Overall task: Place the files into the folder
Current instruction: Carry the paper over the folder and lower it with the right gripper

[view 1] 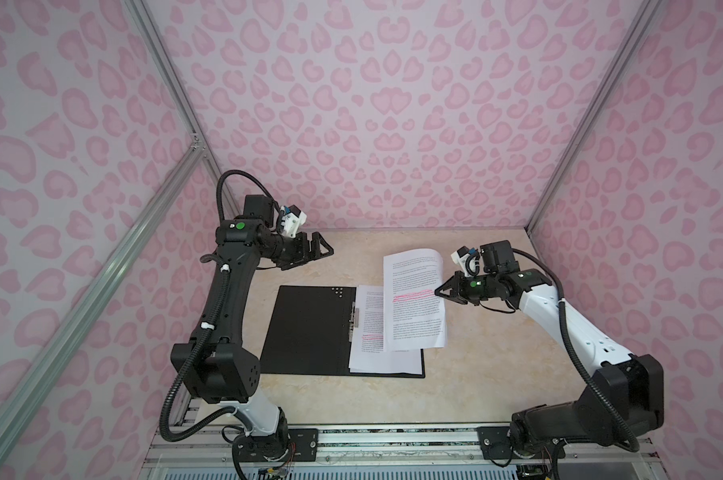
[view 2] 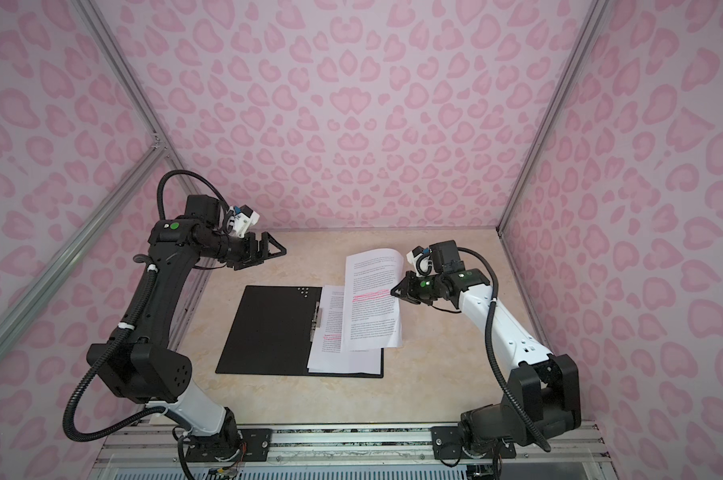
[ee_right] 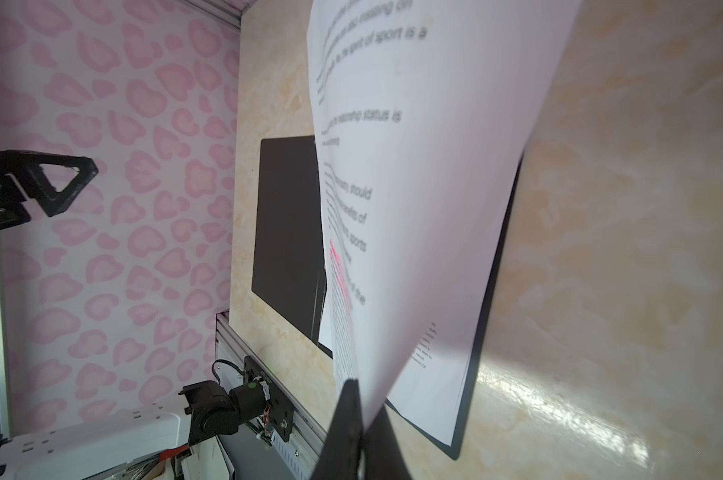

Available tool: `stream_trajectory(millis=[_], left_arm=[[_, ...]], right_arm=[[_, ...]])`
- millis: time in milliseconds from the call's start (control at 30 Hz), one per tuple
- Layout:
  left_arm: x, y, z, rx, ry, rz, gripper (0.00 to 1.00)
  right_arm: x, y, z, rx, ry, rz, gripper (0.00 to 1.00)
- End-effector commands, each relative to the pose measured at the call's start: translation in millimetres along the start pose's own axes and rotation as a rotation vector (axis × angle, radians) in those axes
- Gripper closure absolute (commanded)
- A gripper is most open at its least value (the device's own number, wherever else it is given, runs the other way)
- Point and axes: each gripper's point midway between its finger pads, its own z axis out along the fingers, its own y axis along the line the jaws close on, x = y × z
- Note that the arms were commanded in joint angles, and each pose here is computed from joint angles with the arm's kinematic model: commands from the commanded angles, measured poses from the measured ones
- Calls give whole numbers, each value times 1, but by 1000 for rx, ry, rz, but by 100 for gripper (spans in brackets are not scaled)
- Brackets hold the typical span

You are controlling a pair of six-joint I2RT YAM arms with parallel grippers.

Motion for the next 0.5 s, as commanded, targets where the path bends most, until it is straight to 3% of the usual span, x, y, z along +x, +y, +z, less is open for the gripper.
stream_trajectory(millis=[0,267,467], left_arm=[[8,-4,-2,23,13,7,2],[19,2,2,15,35,0,2],[23,3,6,27,46,-16,2]], right_arm=[[-3,-3,28,-37,2,13,92],[27,-53,93,41,152,81,88],[38,-72,107,122,174,103,75]])
